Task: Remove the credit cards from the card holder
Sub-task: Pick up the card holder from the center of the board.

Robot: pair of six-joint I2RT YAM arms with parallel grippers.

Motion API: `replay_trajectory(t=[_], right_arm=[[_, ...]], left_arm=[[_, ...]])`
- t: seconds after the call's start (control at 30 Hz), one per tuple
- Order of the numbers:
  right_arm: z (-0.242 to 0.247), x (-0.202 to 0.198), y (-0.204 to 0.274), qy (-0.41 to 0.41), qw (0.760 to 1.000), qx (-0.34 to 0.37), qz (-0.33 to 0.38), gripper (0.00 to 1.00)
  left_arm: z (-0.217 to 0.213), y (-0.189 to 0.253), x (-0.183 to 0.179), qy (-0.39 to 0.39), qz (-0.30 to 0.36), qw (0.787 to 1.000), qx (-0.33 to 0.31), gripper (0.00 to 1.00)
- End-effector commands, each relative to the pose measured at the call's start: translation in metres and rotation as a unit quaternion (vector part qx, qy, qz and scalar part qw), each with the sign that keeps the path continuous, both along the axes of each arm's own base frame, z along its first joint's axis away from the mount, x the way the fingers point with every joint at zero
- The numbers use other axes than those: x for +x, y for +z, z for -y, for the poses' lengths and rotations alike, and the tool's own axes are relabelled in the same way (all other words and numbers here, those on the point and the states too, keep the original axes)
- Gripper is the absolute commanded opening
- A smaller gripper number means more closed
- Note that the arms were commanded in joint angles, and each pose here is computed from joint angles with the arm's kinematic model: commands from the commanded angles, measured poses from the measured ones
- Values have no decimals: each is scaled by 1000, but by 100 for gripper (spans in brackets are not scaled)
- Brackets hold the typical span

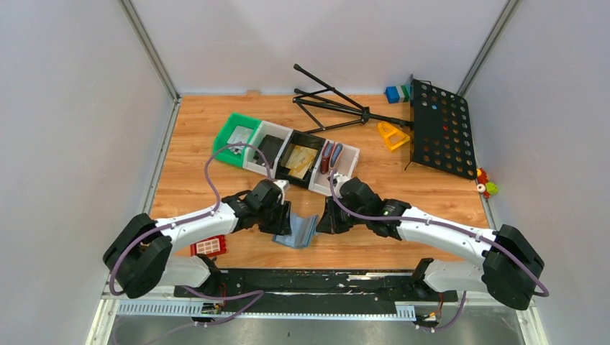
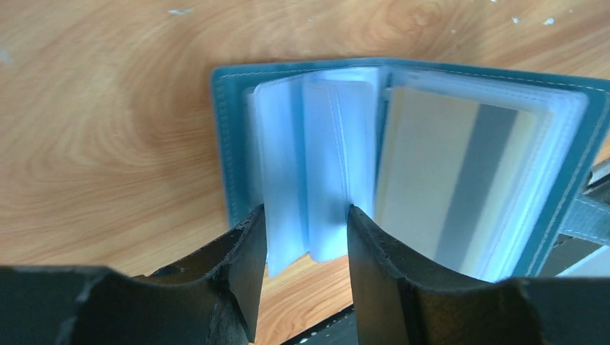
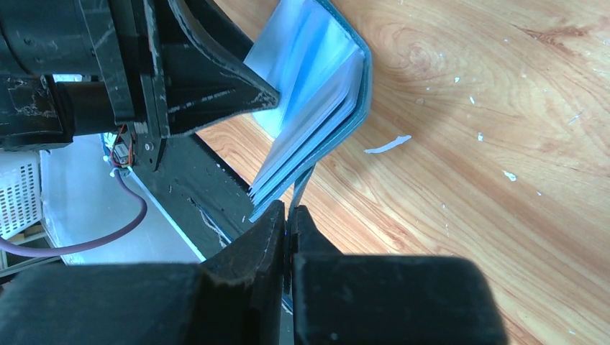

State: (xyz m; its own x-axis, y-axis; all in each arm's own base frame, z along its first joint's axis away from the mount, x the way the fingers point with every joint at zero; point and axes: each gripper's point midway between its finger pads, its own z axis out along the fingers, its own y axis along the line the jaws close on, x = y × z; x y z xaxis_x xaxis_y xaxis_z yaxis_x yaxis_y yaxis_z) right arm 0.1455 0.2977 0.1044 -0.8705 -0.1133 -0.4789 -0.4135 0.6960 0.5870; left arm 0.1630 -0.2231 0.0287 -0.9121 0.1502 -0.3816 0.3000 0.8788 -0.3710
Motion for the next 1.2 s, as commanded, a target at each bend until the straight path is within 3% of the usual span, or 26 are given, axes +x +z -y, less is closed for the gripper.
replay_trajectory(t=[0.0, 0.3, 0.47, 0.53, 0.77, 1.17], right_arm=[[3, 1, 9, -4, 1000, 8, 16, 0], [3, 2, 9, -5, 1000, 12, 18, 0], [1, 2, 9, -2, 1000, 14, 17, 0], [1, 2, 9, -2, 1000, 14, 17, 0], [3, 2, 4, -2, 1000, 9, 13, 0], [19, -9, -23, -8, 1000, -14, -15, 0]], left_arm=[[-23, 1, 2, 29, 7, 1000, 9, 53], [-62, 18, 14, 97, 39, 994, 19, 61], [-32, 38, 15, 81, 49, 993, -77, 86], [-20, 42, 13, 70, 43, 990, -116, 91], [-16, 15, 2, 44, -29, 995, -80, 76], [7, 4, -9, 5, -86, 989, -122, 69]])
